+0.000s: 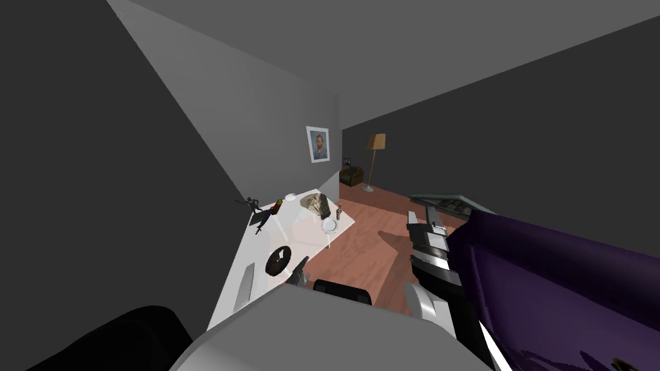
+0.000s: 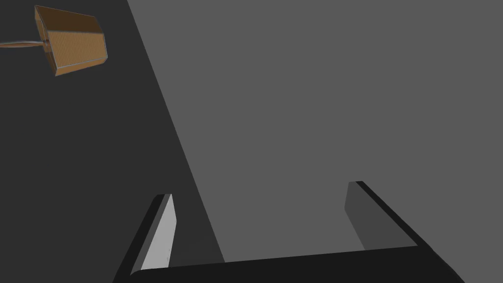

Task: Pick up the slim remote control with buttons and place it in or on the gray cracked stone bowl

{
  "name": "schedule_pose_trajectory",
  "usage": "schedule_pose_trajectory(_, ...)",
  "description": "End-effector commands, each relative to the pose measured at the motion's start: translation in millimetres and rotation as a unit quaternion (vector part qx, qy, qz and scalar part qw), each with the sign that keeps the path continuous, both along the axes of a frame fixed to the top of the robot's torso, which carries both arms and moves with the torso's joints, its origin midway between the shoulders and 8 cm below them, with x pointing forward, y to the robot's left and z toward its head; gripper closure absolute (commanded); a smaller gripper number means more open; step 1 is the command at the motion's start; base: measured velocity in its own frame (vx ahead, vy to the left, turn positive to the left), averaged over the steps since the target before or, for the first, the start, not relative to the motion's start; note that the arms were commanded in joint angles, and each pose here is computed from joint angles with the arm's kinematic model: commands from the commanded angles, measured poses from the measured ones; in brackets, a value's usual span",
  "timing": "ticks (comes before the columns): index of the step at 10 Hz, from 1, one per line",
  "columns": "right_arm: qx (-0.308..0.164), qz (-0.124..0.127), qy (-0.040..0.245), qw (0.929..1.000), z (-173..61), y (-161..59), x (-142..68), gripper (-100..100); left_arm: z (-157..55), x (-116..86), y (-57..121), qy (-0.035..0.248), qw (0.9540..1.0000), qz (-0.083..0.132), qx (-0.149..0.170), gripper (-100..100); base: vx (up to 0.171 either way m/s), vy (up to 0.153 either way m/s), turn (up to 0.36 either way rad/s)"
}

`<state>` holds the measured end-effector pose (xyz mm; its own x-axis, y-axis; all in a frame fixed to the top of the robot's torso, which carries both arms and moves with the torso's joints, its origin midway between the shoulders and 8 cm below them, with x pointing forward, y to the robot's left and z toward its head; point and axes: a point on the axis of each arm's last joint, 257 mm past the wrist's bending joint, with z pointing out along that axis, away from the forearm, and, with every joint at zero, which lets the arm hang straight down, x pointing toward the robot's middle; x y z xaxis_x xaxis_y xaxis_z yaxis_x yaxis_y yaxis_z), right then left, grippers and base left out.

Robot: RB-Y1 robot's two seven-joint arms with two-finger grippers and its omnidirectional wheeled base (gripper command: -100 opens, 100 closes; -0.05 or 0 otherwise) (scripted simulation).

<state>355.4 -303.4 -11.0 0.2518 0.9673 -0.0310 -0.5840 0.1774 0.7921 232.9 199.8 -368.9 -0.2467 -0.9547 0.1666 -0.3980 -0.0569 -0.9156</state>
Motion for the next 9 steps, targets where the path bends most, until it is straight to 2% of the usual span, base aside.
schedule_pose_trajectory(1, 0.0, 0.0, 0.0, 1.0, 0, 0, 0, 0, -21, -21, -2.3, 0.033, 0.9994, -0.009, -0.002, -100, 0.0, -0.009, -0.217)
schedule_pose_trajectory(2, 0.0, 0.0, 0.0, 1.0, 0, 0, 0, 0, -36, -41, -2.9, 0.063, 0.9979, -0.016, -0.002, -100, -0.007, -0.015, -0.357)
schedule_pose_trajectory(4, 0.0, 0.0, 0.0, 1.0, 0, 0, 0, 0, -66, -83, -1.4, 0.124, 0.9919, -0.028, -0.003, -100, -0.03, -0.001, -0.396)
schedule_pose_trajectory(5, 0.0, 0.0, 0.0, 1.0, 0, 0, 0, 0, -66, -84, -1.0, 0.124, 0.9918, -0.029, -0.002, -100, -0.017, 0.009, -0.15)
schedule_pose_trajectory(6, 0.0, 0.0, 0.0, 1.0, 0, 0, 0, 0, -80, -106, 1.6, 0.156, 0.9872, -0.034, -0.001, -100, -0.002, 0.007, -0.228)
schedule_pose_trajectory(8, 0.0, 0.0, 0.0, 1.0, 0, 0, 0, 0, -105, -153, 11.1, 0.219, 0.9749, -0.041, 0.003, -100, -0.001, 0.023, -0.363)
schedule_pose_trajectory(9, 0.0, 0.0, 0.0, 1.0, 0, 0, 0, 0, -105, -153, 11.1, 0.219, 0.9749, -0.041, 0.003, -100, -0.01, 0.029, -0.177)
